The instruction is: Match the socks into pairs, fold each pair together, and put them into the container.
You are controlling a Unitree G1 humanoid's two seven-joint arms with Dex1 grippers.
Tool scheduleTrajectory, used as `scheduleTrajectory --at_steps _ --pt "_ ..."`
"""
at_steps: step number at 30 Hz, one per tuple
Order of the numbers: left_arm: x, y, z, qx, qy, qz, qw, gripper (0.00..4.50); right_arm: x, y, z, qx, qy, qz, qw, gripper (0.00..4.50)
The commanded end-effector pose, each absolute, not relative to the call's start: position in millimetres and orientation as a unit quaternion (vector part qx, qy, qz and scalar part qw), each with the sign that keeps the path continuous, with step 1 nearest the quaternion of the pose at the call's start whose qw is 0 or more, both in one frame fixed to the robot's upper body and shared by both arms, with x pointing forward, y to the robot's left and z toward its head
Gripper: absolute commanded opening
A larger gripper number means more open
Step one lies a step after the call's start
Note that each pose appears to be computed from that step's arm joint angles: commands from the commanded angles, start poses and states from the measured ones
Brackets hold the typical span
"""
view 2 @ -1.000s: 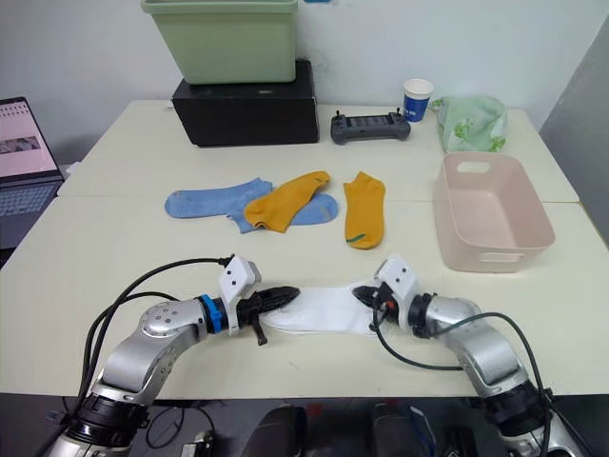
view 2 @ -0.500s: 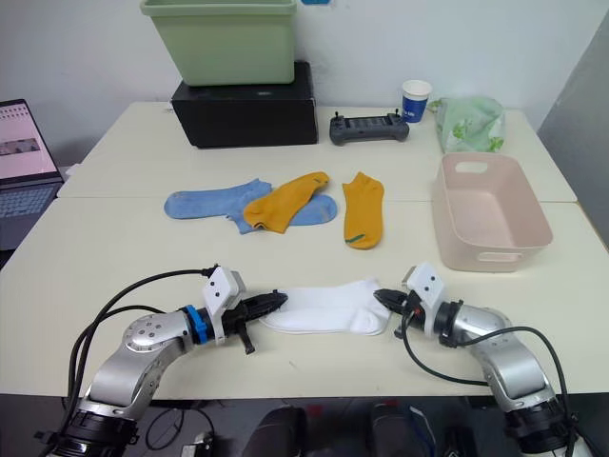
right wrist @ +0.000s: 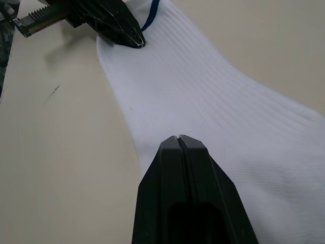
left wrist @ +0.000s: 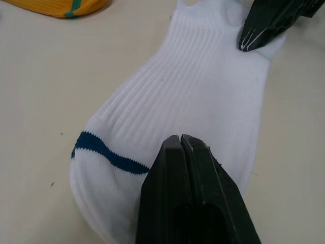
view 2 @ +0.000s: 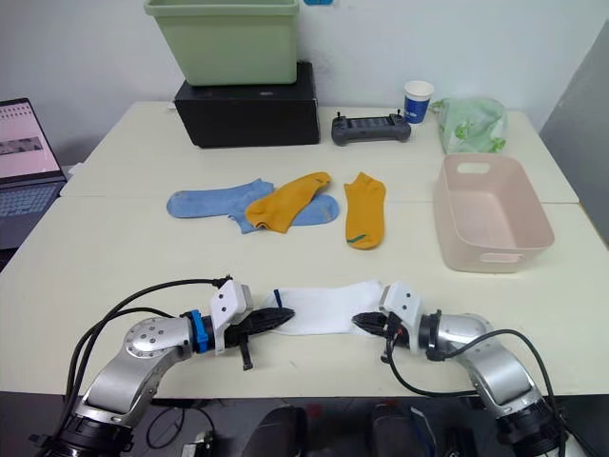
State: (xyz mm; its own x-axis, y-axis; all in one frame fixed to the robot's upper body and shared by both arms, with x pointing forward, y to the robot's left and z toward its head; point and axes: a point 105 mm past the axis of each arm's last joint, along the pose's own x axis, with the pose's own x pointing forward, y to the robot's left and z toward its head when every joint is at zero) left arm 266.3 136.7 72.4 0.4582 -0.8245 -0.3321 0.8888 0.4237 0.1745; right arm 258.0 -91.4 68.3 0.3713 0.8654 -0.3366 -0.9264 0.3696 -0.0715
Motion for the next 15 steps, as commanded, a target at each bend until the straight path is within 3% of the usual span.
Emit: scheduleTrajectory --at_steps 1,8,14,15 --pt "269.5 146.5 74.4 0.179 0.099 -0.495 0.845 0.02 258.7 -106.2 65.8 -0.144 0.128 0.533 0.824 0.00" --pt "273.3 158.5 85.5 0.166 0.091 -0.480 0.857 0.02 257.9 -126.4 69.8 -0.150 0.133 0.524 0.828 0.00" --pt "273.4 153.5 109.1 0.111 0.056 -0.476 0.871 0.02 267.4 -122.2 115.3 -0.082 0.052 0.504 0.858 0.00" --pt "275.2 155.5 112.7 0.110 0.050 -0.468 0.875 0.19 271.3 -123.6 120.3 -0.083 0.042 0.492 0.866 0.18"
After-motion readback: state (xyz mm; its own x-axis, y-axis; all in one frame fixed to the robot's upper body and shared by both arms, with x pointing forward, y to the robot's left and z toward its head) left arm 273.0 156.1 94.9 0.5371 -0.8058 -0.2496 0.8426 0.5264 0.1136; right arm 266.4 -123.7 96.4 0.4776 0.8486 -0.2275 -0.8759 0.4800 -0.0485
